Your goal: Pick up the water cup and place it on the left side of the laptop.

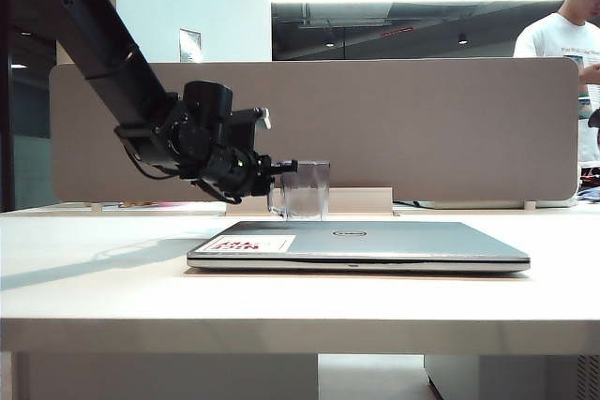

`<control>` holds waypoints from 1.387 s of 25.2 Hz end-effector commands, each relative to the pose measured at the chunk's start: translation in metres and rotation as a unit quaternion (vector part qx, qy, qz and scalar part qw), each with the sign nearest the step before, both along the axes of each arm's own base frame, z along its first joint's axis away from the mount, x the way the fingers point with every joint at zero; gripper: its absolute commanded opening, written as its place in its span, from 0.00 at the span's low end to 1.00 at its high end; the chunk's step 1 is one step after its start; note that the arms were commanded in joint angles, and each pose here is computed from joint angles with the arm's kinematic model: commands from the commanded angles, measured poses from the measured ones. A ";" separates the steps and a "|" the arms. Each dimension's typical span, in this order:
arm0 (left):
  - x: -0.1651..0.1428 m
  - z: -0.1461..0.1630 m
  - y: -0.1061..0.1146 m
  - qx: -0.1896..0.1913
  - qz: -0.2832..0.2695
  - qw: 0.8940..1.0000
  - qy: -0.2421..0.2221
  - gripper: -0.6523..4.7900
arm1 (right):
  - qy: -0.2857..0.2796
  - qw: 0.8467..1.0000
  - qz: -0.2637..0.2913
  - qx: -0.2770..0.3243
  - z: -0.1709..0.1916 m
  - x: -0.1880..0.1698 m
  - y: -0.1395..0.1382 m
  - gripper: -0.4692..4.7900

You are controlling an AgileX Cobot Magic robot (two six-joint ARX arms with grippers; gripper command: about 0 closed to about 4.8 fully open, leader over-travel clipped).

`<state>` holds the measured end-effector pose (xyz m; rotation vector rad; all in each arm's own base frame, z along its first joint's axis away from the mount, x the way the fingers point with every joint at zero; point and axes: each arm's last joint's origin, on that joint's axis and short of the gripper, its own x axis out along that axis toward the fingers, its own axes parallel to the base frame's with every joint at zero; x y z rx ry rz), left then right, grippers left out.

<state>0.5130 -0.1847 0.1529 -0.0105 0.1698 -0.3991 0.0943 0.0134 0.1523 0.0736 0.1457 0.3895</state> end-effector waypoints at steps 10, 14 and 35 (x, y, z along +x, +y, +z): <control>-0.008 0.095 0.065 0.003 0.041 0.999 0.013 0.11 | -0.003 1.000 -0.001 0.000 0.000 0.000 0.000 0.08; -0.019 0.120 0.081 0.031 0.049 0.998 0.028 0.11 | -0.003 1.000 -0.001 0.000 0.000 0.000 0.000 0.08; -0.111 0.123 0.113 0.115 0.060 0.986 0.104 0.11 | -0.004 1.000 0.000 0.000 0.000 0.000 0.000 0.08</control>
